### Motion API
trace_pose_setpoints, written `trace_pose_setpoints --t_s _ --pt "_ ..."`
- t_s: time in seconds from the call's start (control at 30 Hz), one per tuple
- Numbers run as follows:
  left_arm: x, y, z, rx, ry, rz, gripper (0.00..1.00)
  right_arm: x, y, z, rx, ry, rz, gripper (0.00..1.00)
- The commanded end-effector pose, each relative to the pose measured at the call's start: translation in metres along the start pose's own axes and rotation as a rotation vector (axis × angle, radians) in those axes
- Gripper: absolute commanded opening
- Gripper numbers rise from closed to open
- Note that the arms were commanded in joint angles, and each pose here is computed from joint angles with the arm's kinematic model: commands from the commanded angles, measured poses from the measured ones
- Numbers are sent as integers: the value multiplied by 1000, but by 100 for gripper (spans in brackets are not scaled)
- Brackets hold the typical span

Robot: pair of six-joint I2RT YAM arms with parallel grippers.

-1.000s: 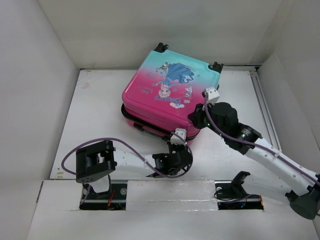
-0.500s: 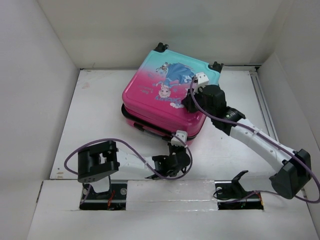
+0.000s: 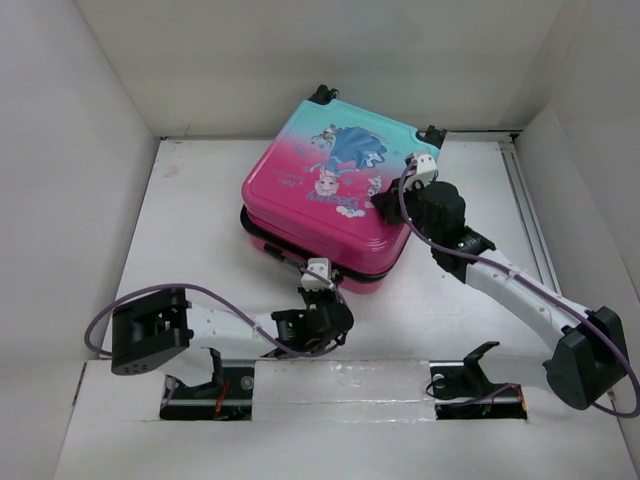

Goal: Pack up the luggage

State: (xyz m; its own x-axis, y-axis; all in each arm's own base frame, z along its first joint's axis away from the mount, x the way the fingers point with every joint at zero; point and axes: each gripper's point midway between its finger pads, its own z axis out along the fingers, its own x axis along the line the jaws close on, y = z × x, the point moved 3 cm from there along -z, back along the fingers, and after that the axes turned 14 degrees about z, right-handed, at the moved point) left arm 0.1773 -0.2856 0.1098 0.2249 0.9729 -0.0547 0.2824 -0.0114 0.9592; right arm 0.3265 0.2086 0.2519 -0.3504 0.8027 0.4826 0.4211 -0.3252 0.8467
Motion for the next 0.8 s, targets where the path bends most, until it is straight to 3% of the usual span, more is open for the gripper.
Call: trace_pose_setpoints --t_s 0.0,0.03,0.07,0.1,0.17,0.37,0.53,0.6,0.67,0.7,0.73,0.77 --pt "77 -7 -7 -31 311 134 0 -64 -80 -15 277 -229 -5 12" --pt "85 -9 -10 -31 341 143 0 -65 -81 -17 277 -229 -5 12" --pt "90 -6 -9 -51 377 33 0 -67 -80 -17 273 -237 -1 12" --pt "114 -11 -13 -17 448 88 0 -68 -80 -17 273 -237 -1 12" --pt "128 -10 -14 -5 502 22 0 -69 -76 -18 261 -240 2 12" --pt "146 13 -17 -12 533 -154 0 -71 -79 -19 269 -244 2 12" --pt "133 59 -21 -82 383 -201 0 -77 -89 -20 300 -246 1 12" --pt "114 83 -22 -117 254 -269 0 -72 -81 -22 270 -232 9 12" --pt "110 87 -32 -94 241 -237 26 -66 -72 -28 241 -216 9 12" --pt "120 100 -42 -134 312 -241 65 -60 -54 -32 201 -203 11 12" --pt "118 121 -48 -171 319 -343 74 -59 -53 -36 200 -203 11 14" --pt "126 128 -54 -182 343 -332 79 -52 -41 -41 168 -186 10 14"
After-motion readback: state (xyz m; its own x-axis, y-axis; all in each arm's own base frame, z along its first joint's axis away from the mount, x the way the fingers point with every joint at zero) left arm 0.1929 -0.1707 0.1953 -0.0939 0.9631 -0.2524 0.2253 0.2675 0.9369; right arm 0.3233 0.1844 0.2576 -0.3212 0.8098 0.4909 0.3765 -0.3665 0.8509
